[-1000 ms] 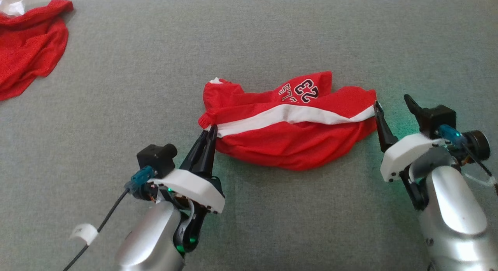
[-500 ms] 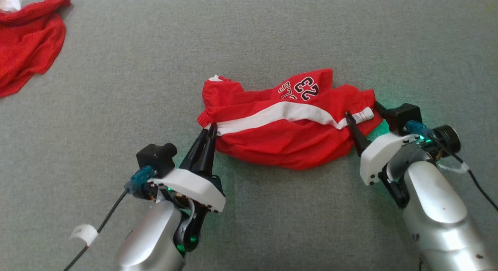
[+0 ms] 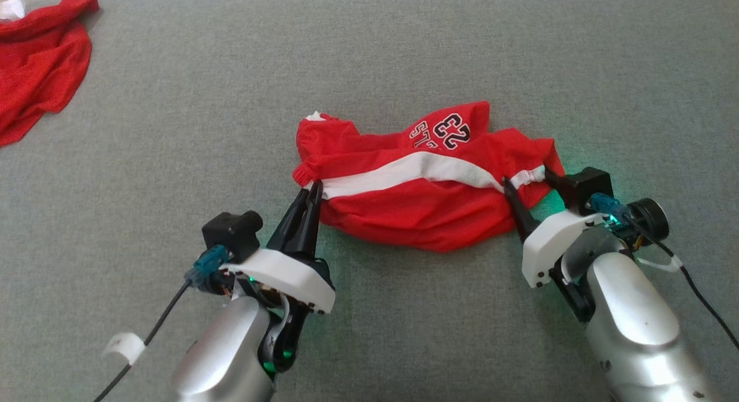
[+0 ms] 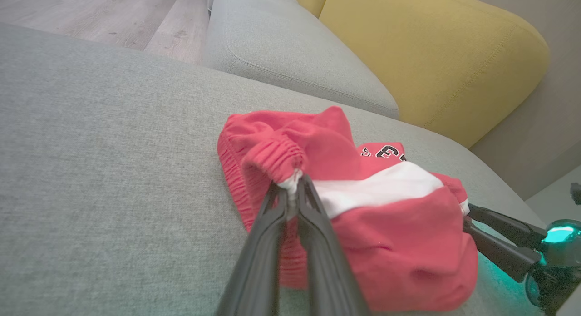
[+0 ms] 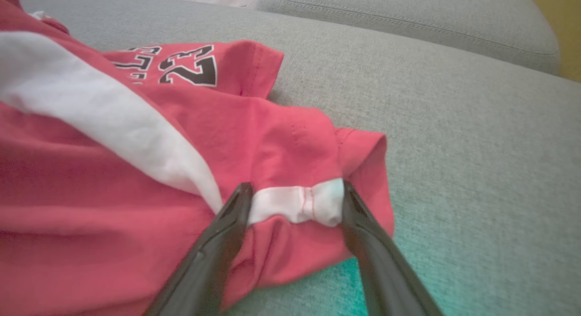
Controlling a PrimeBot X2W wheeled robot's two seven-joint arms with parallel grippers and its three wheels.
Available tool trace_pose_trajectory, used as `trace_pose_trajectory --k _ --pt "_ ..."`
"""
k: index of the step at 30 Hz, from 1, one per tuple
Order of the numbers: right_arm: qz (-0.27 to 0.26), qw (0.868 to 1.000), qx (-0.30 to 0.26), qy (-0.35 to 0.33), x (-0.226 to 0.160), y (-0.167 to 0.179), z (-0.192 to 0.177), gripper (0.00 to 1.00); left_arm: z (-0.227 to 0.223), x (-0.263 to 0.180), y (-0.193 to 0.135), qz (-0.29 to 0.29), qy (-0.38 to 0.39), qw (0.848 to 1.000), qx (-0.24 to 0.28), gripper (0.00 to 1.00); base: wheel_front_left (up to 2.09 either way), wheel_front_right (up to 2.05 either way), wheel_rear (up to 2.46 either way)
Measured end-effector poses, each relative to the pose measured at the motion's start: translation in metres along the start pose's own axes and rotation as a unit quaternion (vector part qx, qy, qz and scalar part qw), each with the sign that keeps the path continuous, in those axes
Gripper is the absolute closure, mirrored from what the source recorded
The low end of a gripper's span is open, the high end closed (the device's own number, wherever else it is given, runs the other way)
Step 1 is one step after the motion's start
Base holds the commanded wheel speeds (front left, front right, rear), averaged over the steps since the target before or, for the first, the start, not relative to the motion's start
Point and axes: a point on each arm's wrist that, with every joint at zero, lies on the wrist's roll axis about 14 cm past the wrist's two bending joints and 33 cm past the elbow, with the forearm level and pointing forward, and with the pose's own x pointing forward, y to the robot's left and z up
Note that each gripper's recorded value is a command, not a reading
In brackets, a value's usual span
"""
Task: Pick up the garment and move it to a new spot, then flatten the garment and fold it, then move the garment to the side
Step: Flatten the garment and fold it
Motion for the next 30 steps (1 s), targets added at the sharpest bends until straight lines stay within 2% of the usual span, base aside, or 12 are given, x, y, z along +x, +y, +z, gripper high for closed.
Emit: trace_pose_trajectory --k 3,7,8,11,16,19,21,23,26,30 --pt "0.0 1.0 0.003 0.003 0.001 0.0 0.0 0.43 0.0 0.0 0.0 0.0 0.0 1.0 0.0 1.0 0.0 0.0 0.0" --pt "0.0 1.0 0.008 0.004 0.002 0.0 0.0 0.59 0.0 0.0 0.001 0.001 0.0 1.0 -0.004 1.0 0.0 0.0 0.0" --pt "-0.001 1.0 0.009 0.003 0.002 -0.001 0.0 0.67 0.0 0.0 0.001 0.002 0.0 1.0 -0.005 1.0 0.0 0.0 0.0" --pt "-0.009 1.0 0.015 -0.003 0.001 -0.007 0.003 0.79 0.001 -0.001 0.001 0.003 -0.002 1.0 -0.003 1.0 0.0 0.0 0.0" --pt "-0.024 0.997 0.041 -0.057 -0.004 -0.017 0.035 0.76 0.009 -0.003 0.0 0.001 -0.014 1.0 0.004 1.0 0.0 0.0 0.0" --pt "-0.024 0.996 0.043 -0.07 -0.006 -0.018 0.045 0.66 0.012 -0.003 -0.001 -0.001 -0.017 1.0 0.007 1.0 0.0 0.0 0.0" --pt "-0.023 0.996 0.045 -0.079 -0.009 -0.018 0.052 0.65 0.014 -0.003 -0.003 -0.003 -0.02 1.0 0.009 1.0 0.0 0.0 0.0" --pt "-0.024 0.995 0.046 -0.084 -0.011 -0.019 0.056 0.57 0.015 -0.003 -0.004 -0.004 -0.022 1.0 0.01 1.0 0.0 0.0 0.0" --pt "-0.024 0.995 0.053 -0.082 -0.016 -0.019 0.055 0.62 0.017 -0.003 -0.007 -0.007 -0.024 1.0 0.011 1.0 0.0 0.0 0.0" --pt "-0.025 0.996 0.057 -0.065 -0.019 -0.019 0.043 0.53 0.017 -0.004 -0.008 -0.009 -0.024 1.0 0.012 1.0 0.0 0.0 0.0"
